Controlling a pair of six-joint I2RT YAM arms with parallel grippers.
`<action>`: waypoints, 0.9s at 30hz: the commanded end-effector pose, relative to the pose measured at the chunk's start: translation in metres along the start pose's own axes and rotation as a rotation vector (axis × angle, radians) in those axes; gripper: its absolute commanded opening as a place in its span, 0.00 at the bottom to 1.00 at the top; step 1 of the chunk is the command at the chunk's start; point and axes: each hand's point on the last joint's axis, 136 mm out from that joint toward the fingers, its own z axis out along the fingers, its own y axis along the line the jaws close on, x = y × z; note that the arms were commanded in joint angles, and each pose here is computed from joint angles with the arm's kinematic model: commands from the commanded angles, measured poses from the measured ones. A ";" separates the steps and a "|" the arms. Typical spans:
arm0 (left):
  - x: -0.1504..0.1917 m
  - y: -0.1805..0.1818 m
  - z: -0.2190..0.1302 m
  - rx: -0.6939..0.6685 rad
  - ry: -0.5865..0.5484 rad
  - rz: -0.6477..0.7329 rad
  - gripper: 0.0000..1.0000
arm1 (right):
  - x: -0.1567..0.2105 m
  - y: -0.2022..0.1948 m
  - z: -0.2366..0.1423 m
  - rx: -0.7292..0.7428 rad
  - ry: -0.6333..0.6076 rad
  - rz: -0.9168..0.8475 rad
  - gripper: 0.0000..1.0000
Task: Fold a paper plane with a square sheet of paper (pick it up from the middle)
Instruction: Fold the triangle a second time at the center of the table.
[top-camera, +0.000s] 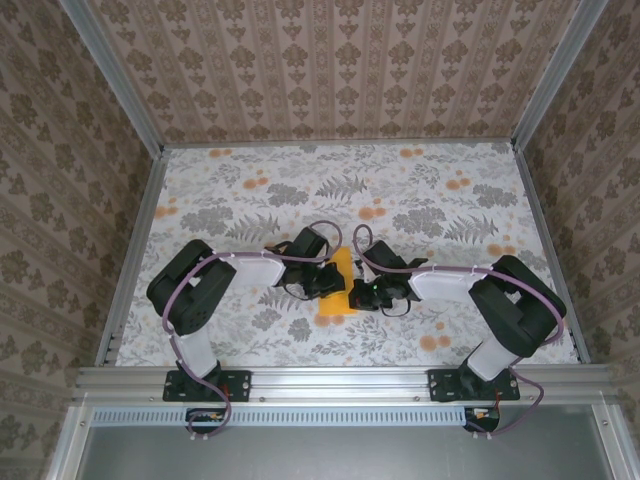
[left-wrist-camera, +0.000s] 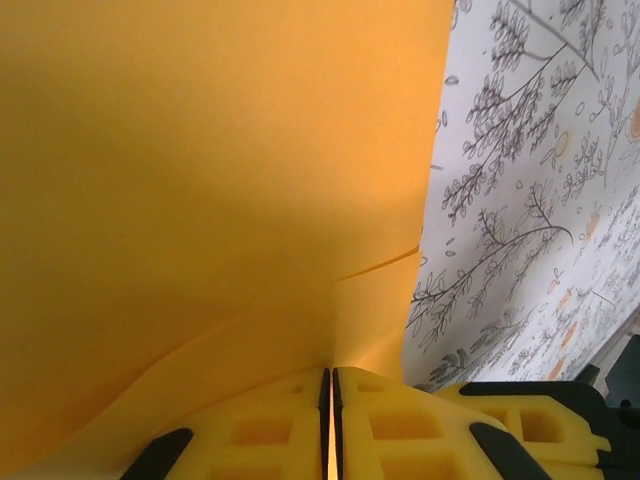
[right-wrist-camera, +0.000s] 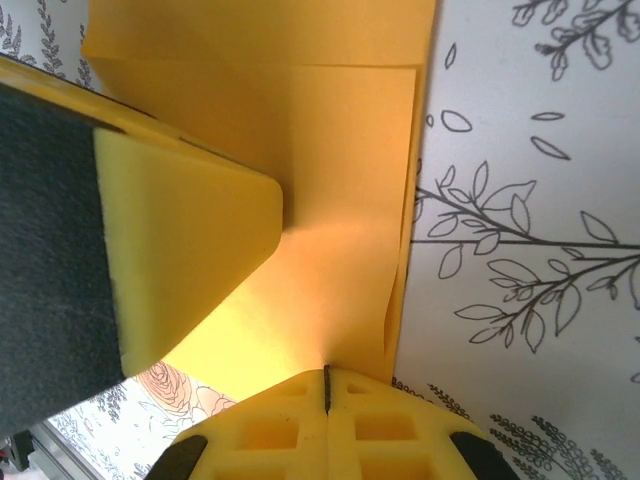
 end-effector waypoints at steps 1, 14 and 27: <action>-0.012 -0.018 -0.016 0.026 -0.053 0.063 0.15 | 0.017 -0.027 0.004 0.085 0.045 0.031 0.04; 0.011 -0.010 -0.007 0.019 -0.030 0.033 0.06 | 0.018 -0.029 0.005 0.097 0.057 0.049 0.03; 0.023 -0.004 0.007 0.029 0.000 0.012 0.07 | 0.021 -0.035 0.005 0.124 0.067 0.069 0.03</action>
